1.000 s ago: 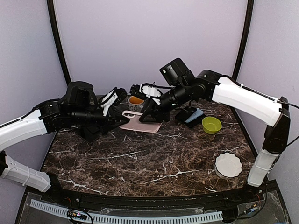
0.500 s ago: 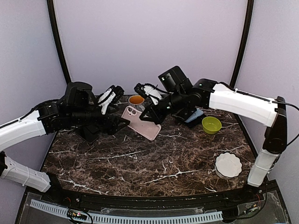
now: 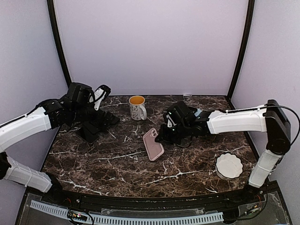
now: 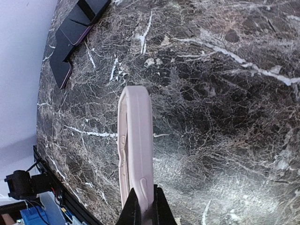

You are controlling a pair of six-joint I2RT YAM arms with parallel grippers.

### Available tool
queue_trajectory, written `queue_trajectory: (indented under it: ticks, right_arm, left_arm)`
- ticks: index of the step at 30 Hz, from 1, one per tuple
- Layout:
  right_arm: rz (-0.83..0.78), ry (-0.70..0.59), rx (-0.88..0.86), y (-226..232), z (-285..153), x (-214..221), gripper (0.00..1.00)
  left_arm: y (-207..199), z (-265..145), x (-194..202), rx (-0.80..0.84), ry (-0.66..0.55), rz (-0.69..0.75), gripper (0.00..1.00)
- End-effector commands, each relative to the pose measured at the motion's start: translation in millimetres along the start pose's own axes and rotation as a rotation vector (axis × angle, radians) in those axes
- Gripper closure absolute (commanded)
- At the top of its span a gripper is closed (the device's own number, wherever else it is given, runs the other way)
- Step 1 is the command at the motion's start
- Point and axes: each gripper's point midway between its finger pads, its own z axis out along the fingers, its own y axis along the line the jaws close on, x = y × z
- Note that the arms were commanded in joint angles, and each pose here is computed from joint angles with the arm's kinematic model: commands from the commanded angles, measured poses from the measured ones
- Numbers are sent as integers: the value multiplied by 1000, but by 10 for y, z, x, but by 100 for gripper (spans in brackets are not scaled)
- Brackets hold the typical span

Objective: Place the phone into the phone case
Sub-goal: Place the phone case at the center of the board.

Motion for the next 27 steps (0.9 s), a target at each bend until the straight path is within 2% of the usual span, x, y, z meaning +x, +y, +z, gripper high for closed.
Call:
queue_trajectory:
  ticks: [1, 4, 10, 13, 16, 17, 22, 27]
  right_arm:
    - [186, -44, -66, 61, 145, -7, 100]
    - [247, -24, -50, -82, 265, 156, 100]
    - [267, 28, 79, -435, 417, 452, 100]
    - [290, 24, 117, -573, 374, 523, 82]
    - [289, 19, 155, -664, 303, 568, 56]
    - [274, 17, 174, -685, 275, 571, 51]
    - [188, -27, 293, -804, 96, 472, 46]
    - [104, -80, 313, -686, -112, 312, 46]
  left_arm:
    - [34, 73, 294, -24, 49, 13, 3]
    - [-3, 109, 369, -4, 51, 6, 3]
    - [-69, 156, 429, 30, 57, -7, 3]
    - [-83, 153, 428, 38, 52, -12, 3]
    - [-101, 159, 431, 47, 52, -15, 3]
    - [-105, 162, 433, 49, 53, -15, 3]
    - [-123, 184, 447, 57, 53, -15, 4]
    - [-84, 237, 515, 42, 77, -21, 3]
